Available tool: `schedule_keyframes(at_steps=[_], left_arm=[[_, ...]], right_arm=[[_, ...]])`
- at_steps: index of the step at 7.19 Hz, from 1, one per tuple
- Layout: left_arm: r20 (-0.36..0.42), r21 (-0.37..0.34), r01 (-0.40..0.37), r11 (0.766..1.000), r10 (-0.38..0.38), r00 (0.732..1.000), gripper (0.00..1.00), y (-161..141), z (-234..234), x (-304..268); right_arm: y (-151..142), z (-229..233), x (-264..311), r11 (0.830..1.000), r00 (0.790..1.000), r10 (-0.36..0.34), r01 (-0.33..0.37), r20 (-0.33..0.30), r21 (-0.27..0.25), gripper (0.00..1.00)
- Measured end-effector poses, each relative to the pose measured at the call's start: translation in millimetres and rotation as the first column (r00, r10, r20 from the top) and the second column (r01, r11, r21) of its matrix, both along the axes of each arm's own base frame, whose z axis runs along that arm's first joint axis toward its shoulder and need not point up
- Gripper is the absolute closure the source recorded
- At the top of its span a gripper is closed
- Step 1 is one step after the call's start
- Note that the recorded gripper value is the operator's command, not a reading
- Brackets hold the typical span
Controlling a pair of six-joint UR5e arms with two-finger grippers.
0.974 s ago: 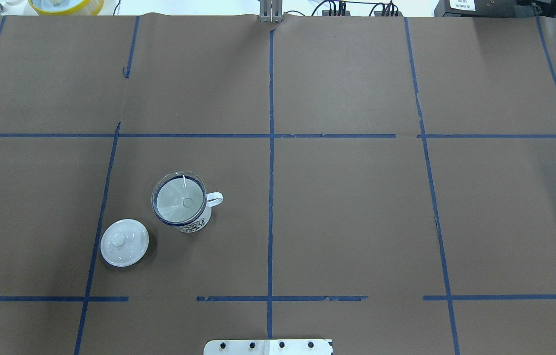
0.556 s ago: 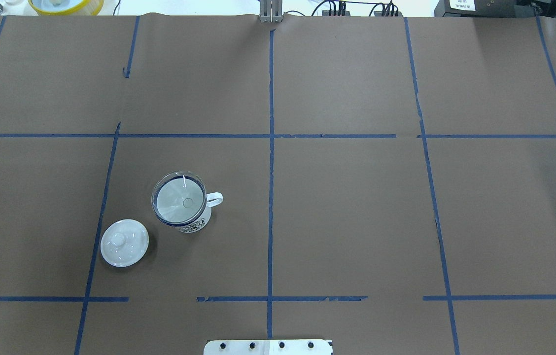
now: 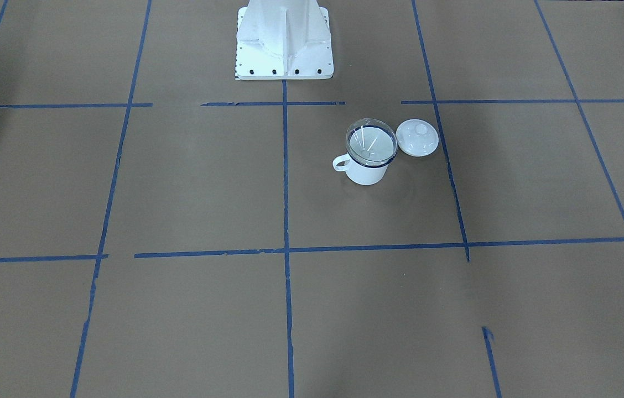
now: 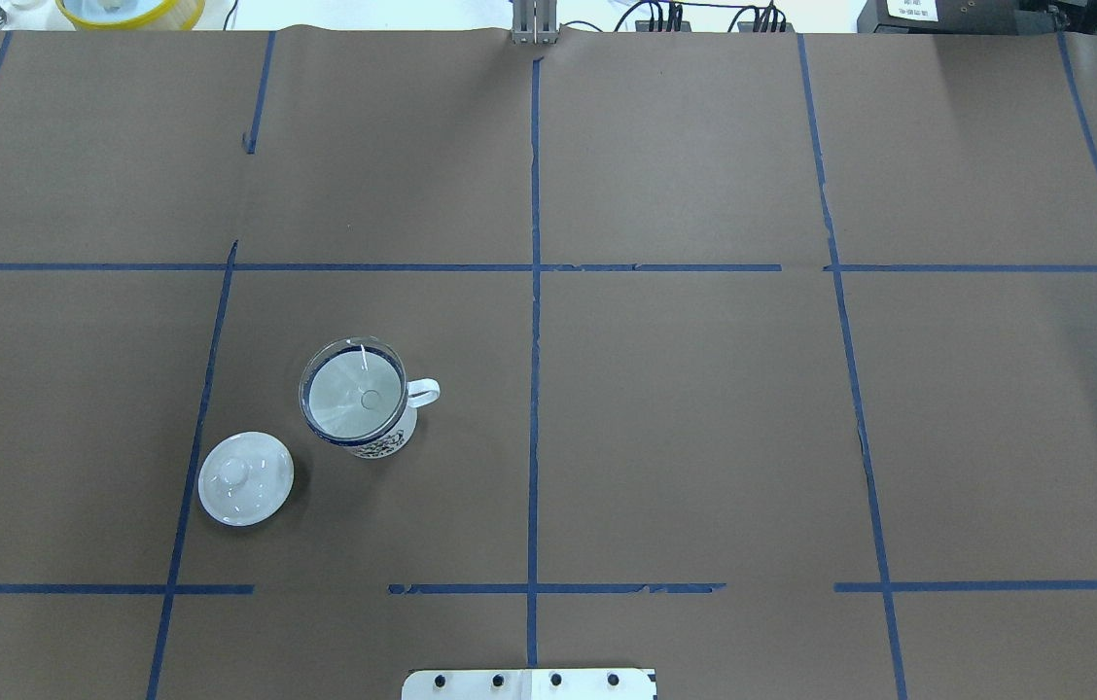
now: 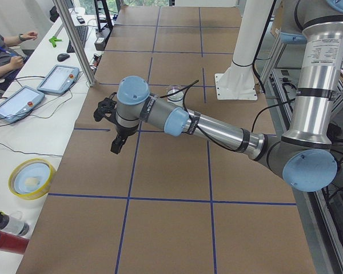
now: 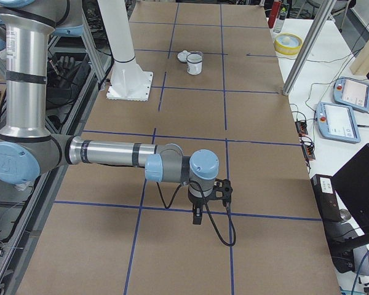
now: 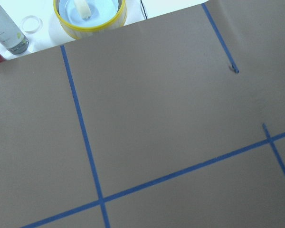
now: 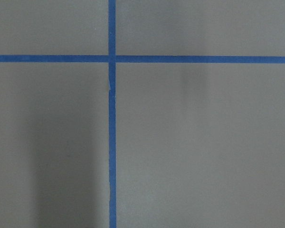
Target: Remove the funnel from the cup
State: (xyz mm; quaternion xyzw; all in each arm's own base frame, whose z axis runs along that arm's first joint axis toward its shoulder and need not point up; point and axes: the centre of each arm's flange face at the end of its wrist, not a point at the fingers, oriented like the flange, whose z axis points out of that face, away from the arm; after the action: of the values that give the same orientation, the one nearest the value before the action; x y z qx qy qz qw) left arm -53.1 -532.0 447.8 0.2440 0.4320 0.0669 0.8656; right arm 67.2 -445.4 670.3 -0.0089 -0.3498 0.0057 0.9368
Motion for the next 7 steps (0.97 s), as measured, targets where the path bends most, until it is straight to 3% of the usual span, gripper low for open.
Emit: schedule_keyframes(at_steps=[2,4,6,7], left_arm=[[-0.099,-0.068,-0.026,0.997,0.019,0.995,0.0,5,-45,90],[-0.175,-0.221,-0.004,0.975,-0.035,0.984,0.0,21,-111,204],[-0.23,-0.378,-0.007,0.926,-0.087,0.969,0.0,44,-182,325],[-0.212,-0.444,0.005,0.896,-0.11,0.971,0.0,60,-216,380]], right_arm=[[0,0,0,1.0,1.0,0.0,0.0,0.0,0.001,0.0],[0,0,0,1.0,1.0,0.0,0.0,0.0,0.001,0.0],[0,0,0,1.0,1.0,0.0,0.0,0.0,0.001,0.0],[0,0,0,1.0,1.0,0.0,0.0,0.0,0.001,0.0]])
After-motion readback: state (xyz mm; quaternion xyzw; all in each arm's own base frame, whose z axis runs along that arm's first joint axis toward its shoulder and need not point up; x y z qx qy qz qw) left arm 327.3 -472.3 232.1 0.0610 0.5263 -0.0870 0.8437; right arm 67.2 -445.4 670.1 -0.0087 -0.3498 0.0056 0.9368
